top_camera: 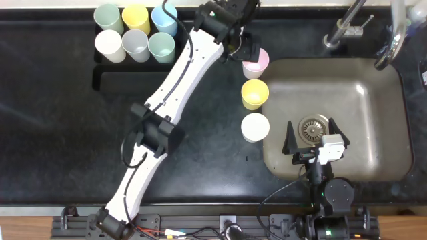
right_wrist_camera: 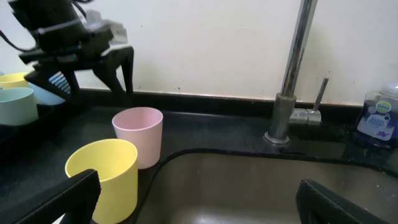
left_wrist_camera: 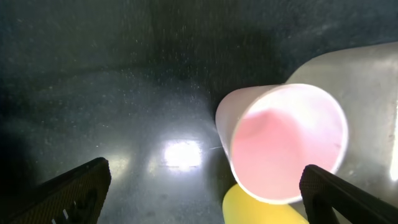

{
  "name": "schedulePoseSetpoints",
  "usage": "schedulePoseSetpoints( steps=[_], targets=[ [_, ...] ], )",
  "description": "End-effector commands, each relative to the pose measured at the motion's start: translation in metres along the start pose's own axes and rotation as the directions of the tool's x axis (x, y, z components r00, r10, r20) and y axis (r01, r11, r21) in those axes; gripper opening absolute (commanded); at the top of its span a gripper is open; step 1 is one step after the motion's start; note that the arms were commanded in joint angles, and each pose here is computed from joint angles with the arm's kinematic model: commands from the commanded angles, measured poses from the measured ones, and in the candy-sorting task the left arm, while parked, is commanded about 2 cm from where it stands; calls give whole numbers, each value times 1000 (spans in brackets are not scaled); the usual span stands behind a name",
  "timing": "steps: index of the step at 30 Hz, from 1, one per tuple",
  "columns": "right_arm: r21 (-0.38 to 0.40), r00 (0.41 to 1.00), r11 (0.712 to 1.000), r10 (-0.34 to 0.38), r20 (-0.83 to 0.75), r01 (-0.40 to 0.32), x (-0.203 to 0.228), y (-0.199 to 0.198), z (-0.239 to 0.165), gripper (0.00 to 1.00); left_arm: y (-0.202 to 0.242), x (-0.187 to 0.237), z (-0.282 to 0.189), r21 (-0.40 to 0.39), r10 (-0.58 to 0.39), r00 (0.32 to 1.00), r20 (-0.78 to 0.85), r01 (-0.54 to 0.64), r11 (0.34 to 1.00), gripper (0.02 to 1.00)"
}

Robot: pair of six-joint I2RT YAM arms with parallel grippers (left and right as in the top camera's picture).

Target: Store Cups

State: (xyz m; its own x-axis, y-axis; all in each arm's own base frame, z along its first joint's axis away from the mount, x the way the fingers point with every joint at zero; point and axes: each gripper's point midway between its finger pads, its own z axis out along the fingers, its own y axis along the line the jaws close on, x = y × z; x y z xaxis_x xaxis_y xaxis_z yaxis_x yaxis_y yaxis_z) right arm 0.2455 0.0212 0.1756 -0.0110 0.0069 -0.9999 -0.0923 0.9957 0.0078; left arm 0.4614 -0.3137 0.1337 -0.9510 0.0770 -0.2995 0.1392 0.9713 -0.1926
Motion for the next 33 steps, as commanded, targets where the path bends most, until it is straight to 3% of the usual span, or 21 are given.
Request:
schedulePoseSetpoints(
  steps=[1,33],
  targets=[
    [2,1000,1000,7,-1,-7,4,-1,0,998,-1,-2,3,15,-27,1000,-3,27,1000,1000],
    [2,1000,1000,7,0,-7,4,-1,0,996,14,1,42,-16,-86,995,-41,85,996,998]
  ],
)
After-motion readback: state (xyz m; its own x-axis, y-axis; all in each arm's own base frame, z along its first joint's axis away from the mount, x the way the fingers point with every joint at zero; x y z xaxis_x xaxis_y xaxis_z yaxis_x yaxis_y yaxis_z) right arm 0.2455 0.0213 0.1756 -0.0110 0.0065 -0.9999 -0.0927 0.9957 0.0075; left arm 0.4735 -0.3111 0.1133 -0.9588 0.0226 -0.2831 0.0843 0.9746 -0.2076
